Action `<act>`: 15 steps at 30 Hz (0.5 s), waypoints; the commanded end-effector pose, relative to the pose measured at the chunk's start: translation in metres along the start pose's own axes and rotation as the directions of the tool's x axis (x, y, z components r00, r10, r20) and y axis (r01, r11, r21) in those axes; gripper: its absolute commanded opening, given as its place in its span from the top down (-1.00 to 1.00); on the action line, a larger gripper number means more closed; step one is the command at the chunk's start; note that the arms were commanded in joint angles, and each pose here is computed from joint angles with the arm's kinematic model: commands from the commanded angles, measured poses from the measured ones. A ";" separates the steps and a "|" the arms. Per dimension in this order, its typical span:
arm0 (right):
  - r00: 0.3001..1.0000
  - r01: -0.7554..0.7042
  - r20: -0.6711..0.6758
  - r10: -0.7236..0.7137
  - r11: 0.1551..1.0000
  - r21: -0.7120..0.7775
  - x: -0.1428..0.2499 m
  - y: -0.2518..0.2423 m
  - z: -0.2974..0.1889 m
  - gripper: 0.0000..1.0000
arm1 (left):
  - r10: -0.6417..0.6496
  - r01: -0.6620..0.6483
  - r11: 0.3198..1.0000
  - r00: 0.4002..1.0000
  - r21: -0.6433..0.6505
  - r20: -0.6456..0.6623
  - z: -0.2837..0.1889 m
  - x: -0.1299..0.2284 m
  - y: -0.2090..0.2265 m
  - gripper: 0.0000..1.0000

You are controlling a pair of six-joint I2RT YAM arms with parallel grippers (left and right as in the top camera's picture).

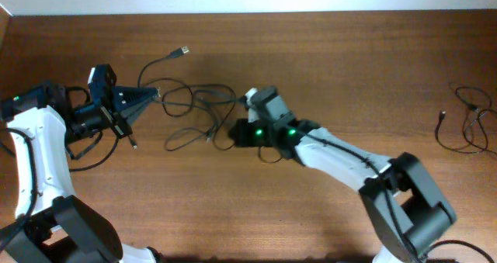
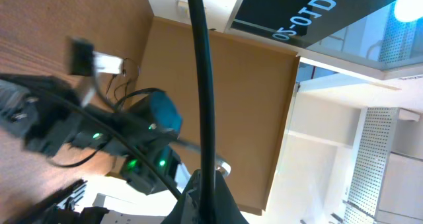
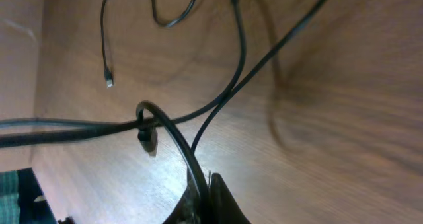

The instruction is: Untangle cables

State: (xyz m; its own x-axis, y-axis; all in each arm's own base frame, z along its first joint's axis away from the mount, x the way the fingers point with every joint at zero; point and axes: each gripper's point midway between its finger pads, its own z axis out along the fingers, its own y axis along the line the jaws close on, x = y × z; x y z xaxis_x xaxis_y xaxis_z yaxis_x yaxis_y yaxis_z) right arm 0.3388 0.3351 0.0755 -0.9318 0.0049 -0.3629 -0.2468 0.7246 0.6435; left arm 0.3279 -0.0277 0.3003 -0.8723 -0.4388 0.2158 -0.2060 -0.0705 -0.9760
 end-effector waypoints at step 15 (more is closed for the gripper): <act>0.996 -0.086 0.033 0.083 0.799 0.595 -0.012 -0.169 -0.175 0.92 | 0.060 -0.057 0.997 0.997 -0.051 0.044 -0.012 -0.005 -0.001 1.00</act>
State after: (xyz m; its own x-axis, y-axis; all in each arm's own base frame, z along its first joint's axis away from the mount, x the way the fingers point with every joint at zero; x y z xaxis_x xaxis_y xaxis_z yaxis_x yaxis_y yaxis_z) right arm 0.3485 0.0914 0.0912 -0.9358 0.1020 -0.3373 0.0556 0.9879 0.1445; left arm 0.3288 -0.0204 0.2927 -0.8679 -0.4599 0.1877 -0.2025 -0.0175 -0.9791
